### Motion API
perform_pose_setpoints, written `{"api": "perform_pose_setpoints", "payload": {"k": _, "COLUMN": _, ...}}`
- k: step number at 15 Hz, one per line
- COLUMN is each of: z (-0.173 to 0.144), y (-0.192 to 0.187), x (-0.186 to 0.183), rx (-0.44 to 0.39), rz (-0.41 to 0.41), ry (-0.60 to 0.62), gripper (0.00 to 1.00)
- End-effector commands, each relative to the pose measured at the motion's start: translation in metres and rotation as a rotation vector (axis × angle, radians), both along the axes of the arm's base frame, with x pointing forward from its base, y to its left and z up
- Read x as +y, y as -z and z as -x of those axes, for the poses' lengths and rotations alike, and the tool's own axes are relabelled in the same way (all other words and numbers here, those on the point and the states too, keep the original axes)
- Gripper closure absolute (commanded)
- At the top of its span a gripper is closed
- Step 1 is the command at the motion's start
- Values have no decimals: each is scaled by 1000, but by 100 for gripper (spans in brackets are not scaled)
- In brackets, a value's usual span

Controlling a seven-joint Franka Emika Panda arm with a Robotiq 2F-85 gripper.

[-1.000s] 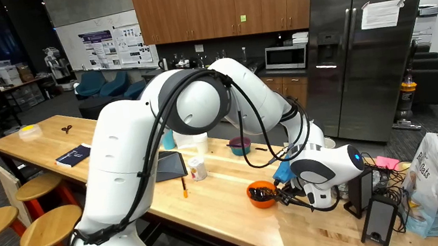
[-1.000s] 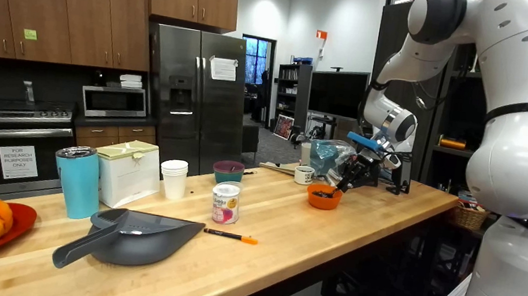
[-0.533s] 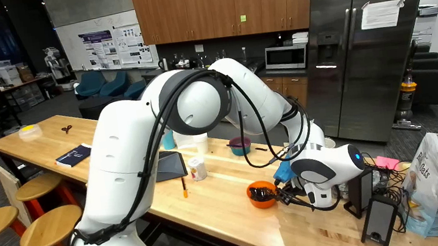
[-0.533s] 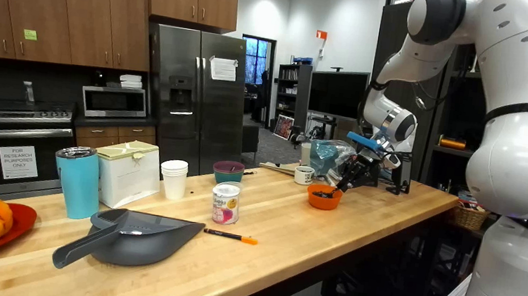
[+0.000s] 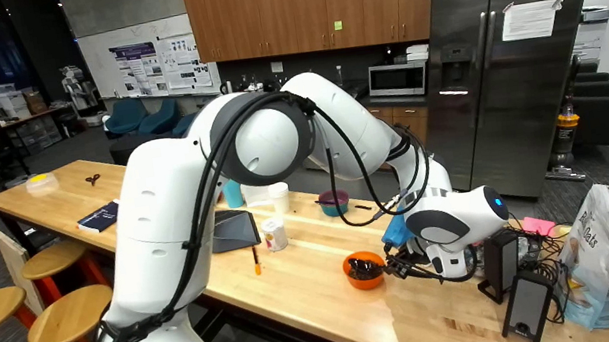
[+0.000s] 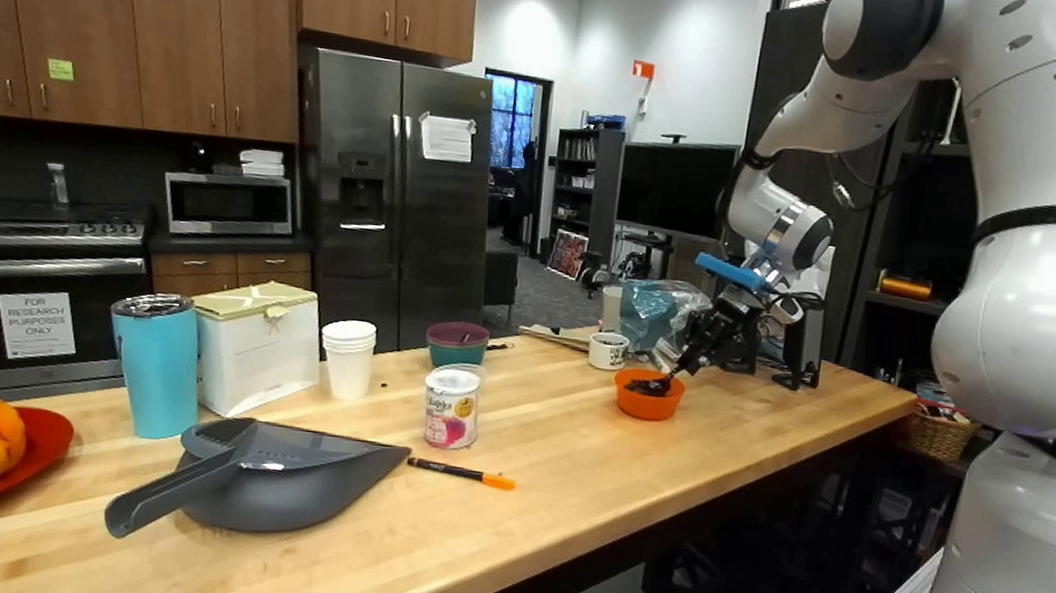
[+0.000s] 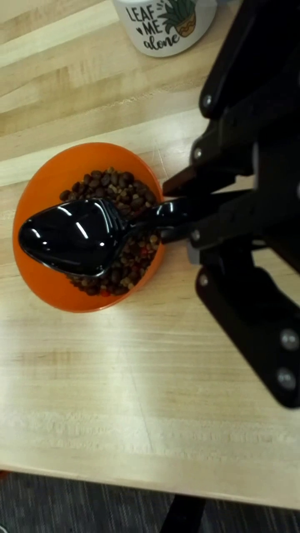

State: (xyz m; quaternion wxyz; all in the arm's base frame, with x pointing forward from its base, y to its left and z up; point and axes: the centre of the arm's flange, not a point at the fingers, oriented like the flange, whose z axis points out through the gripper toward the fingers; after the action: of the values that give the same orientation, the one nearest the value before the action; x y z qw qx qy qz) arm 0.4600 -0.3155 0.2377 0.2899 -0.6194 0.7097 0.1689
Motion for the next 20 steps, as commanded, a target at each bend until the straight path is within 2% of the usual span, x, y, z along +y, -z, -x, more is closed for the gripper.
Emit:
{"api": "perform_pose_setpoints", "payload": {"k": 1, "z": 5, "y": -39, "x": 5, "rx": -41, "rz": 46, "ry": -32, "gripper": 94}}
{"api": "perform_pose_setpoints", "payload": {"k": 5, "z": 1, "y": -63, "x": 9, "rx": -81, "rz": 130, "ry": -77, "gripper": 94}}
{"api": "perform_pose_setpoints", "payload": {"k": 8, "z": -3, "y": -79, "x": 8, "rx": -102, "rz": 254, "ry": -110, "gripper": 94}}
{"api": "perform_pose_setpoints", "payload": {"k": 13, "z": -14, "y": -104, "x": 10, "rx": -214, "rz": 455, "ry": -102, "gripper": 94}}
{"api": "perform_pose_setpoints", "payload": {"k": 16, "z": -17, "y": -109, "x": 18, "rx": -232, "rz": 540, "ry": -115, "gripper": 94}}
{"api": "perform_pose_setpoints", "payload": {"k": 20, "z": -14, "y": -102, "x": 38, "rx": -215, "rz": 616, "ry": -165, "gripper": 94}}
